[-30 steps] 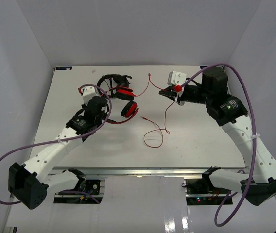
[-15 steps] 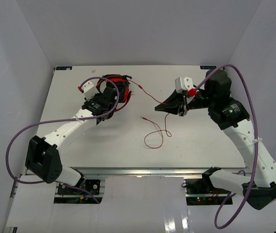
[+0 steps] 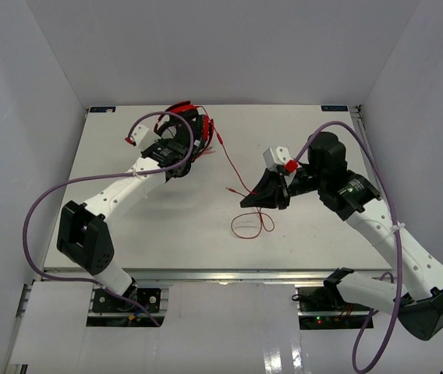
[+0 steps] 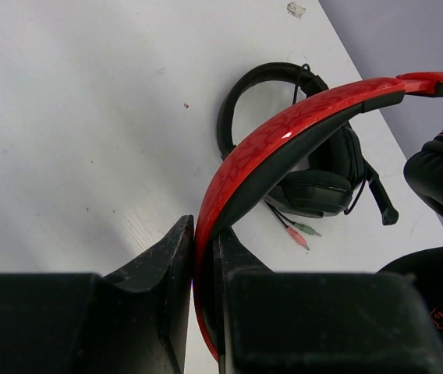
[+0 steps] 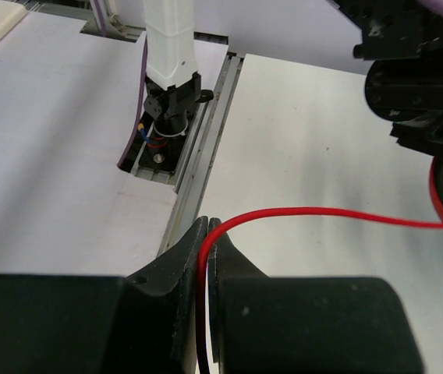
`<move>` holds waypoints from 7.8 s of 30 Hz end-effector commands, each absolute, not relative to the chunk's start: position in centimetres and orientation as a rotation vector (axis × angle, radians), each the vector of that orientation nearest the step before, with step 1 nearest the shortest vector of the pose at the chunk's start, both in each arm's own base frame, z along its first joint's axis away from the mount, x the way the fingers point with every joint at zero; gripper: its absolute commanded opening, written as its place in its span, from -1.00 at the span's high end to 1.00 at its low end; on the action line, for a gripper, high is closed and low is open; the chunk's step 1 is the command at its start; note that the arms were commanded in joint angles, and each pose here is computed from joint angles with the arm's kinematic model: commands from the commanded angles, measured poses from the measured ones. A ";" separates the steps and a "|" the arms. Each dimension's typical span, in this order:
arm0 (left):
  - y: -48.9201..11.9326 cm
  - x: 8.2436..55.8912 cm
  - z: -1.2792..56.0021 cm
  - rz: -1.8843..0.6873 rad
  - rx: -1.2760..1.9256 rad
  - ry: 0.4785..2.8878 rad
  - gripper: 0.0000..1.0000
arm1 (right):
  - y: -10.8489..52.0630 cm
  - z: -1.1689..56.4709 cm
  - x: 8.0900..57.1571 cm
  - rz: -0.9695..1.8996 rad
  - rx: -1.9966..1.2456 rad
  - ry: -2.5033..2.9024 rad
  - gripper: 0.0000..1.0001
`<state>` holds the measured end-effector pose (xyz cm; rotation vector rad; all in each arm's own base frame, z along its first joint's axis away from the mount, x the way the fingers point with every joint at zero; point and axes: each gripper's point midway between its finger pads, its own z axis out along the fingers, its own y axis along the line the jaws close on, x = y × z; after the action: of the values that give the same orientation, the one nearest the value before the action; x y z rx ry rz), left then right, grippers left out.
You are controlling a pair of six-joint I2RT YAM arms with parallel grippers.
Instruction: Wrap the headphones
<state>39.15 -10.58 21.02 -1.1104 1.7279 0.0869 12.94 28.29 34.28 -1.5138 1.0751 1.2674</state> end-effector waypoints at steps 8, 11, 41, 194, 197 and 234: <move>-11.0 40.7 25.8 -0.099 -1.276 1.536 1.00 | 29.0 31.4 11.1 1.336 -1.549 1.064 0.85; -11.2 40.9 26.6 -0.132 -1.289 1.520 1.00 | 29.2 30.0 11.1 1.343 -1.550 1.093 0.85; -11.1 37.2 33.4 -0.499 -1.320 1.444 1.00 | 29.4 22.8 13.4 1.219 -1.571 1.257 0.85; -20.9 20.8 16.6 -0.508 1.050 2.282 1.00 | 25.2 24.6 25.9 1.075 -1.456 1.598 0.85; -20.7 21.4 16.0 -0.443 1.045 2.312 1.00 | 25.3 24.8 25.6 1.087 -1.456 1.591 0.85; -21.2 25.5 13.3 -0.128 0.886 2.454 1.00 | 30.7 29.7 21.1 1.300 -1.448 1.437 0.85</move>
<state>25.04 -20.38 12.00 0.9399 2.4635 -0.1047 21.52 29.92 26.74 -1.4324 1.5701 1.2901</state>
